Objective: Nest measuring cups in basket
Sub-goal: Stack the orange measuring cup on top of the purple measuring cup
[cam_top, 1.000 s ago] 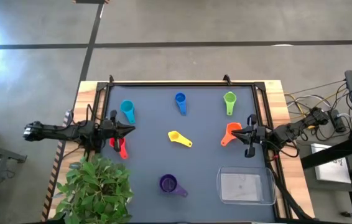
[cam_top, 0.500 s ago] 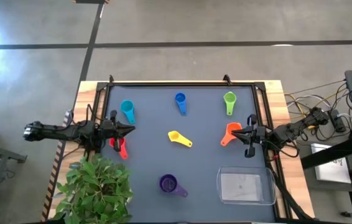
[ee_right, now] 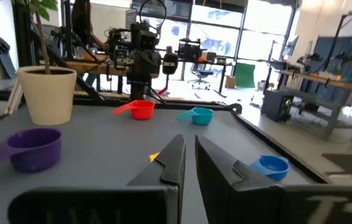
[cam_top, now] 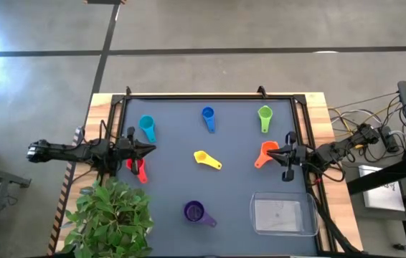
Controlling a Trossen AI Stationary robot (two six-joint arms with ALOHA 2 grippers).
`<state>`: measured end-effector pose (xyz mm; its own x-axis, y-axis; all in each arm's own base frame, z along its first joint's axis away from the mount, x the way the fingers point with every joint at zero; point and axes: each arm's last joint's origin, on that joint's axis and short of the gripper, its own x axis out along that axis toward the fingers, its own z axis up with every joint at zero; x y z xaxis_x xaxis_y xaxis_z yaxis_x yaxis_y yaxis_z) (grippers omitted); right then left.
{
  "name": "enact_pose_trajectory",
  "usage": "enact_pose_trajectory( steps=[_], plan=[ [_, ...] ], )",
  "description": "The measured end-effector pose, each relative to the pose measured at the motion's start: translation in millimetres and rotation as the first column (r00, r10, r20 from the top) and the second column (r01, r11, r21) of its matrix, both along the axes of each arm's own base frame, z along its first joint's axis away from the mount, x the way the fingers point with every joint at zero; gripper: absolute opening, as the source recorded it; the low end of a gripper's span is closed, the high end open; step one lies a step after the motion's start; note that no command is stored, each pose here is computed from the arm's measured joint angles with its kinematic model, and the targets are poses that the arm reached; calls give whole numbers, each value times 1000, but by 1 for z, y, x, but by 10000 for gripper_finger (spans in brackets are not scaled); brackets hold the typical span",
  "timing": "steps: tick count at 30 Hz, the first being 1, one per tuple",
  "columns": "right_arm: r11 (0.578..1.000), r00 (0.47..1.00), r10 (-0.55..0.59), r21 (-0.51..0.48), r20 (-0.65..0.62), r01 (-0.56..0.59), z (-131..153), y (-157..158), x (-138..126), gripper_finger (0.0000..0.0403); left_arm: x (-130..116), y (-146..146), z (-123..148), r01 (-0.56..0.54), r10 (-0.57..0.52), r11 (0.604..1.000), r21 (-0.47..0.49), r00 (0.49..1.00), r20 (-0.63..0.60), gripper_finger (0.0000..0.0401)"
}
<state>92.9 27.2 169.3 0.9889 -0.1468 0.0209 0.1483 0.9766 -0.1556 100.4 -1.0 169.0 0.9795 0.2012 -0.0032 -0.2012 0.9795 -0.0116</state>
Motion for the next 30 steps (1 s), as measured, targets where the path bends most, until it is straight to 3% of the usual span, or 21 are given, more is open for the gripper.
enact_pose_trajectory(
  steps=[11,16,22,30],
  plan=[
    [1000,1000,0,-27,4,0,1,0,0,28,0,0,0,0,0,1000,0,1000,0,0],
    [995,999,2,100,32,-5,2,0,0,28,0,0,0,0,0,1000,0,1000,0,0],
    [989,990,-3,149,138,-18,13,0,-1,28,0,0,0,0,0,1000,0,1000,0,0],
    [991,954,-23,133,297,-17,30,-3,-5,28,0,0,0,0,0,1000,0,1000,0,0]
  ],
)
